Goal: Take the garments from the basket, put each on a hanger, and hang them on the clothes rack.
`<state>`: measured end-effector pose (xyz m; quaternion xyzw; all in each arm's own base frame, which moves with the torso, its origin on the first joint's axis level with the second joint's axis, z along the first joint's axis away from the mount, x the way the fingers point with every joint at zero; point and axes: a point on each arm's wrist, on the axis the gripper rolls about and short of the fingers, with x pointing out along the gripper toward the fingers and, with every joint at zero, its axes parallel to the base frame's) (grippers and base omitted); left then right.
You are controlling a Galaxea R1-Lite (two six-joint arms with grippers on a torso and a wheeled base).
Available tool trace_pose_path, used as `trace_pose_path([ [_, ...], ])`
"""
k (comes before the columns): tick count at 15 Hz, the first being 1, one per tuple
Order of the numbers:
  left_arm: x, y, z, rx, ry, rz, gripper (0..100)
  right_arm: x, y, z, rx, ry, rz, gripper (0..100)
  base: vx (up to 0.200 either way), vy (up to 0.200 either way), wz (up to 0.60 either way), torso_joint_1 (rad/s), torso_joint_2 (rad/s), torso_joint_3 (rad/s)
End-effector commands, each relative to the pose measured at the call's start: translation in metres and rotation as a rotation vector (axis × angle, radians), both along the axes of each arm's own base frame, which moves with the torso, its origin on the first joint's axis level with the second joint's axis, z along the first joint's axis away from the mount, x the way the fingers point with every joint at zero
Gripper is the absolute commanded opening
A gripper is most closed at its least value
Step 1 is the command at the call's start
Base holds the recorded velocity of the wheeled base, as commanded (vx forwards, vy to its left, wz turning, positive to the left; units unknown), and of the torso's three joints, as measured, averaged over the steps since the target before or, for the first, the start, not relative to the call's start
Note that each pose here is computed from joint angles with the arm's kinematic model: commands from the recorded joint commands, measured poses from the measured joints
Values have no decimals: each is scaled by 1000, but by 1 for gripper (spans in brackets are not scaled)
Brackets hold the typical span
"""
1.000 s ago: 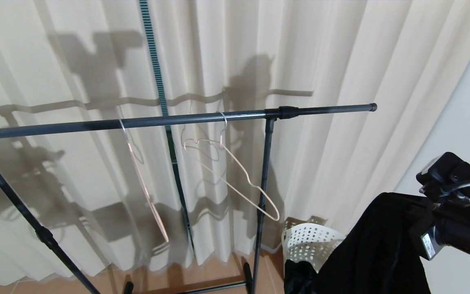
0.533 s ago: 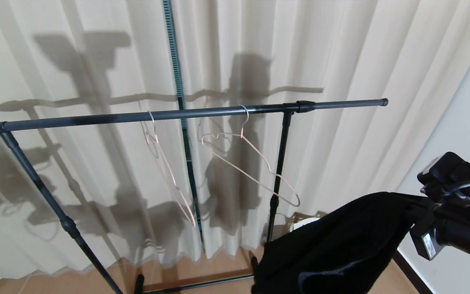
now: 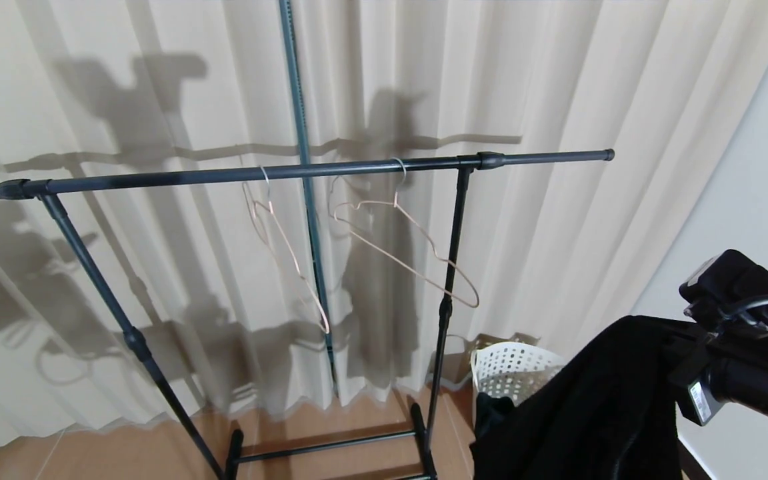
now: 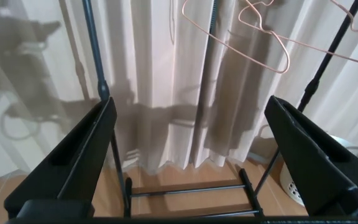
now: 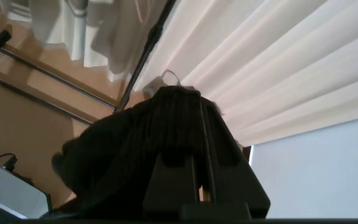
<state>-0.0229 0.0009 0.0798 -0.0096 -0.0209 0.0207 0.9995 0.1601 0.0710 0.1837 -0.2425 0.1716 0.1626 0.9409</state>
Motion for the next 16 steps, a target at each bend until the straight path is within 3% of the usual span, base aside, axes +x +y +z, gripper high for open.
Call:
trace_pose_path([
  [1, 0, 0, 0, 0, -1, 0, 100, 0, 1, 0, 0, -2, 2, 0, 0, 0, 600, 17, 2, 2],
  [9, 0, 0, 0, 2, 3, -5, 100, -3, -1, 0, -8, -11, -2, 0, 0, 0, 0, 0, 0, 0],
  [10, 0, 0, -1, 5, 19, -5, 100, -8, -1, 3, -44, -33, 22, 0, 0, 0, 0, 0, 0, 0],
  [11, 3, 0, -3, 7, 76, 6, 100, -13, 1, 7, -68, -60, 60, 0, 0, 0, 0, 0, 0, 0],
  [12, 10, 0, 0, 17, 209, -14, 100, -13, 8, 14, -65, -76, 105, 0, 0, 0, 0, 0, 0, 0],
  [13, 18, 0, 4, 17, 290, -43, 100, -10, 14, 17, -64, -51, 123, 0, 0, 0, 0, 0, 0, 0],
  [14, 19, 0, 5, 16, 301, -51, 100, -9, 15, 18, -62, -46, 122, 0, 0, 0, 0, 0, 0, 0],
  [15, 40, -4, 28, -90, 429, -205, 100, -11, 29, 34, 9, 42, 151, 0, 0, 0, 0, 0, 0, 0],
  [16, 40, -4, 28, -90, 429, -205, 100, -11, 29, 34, 9, 42, 151, 0, 0, 0, 0, 0, 0, 0],
])
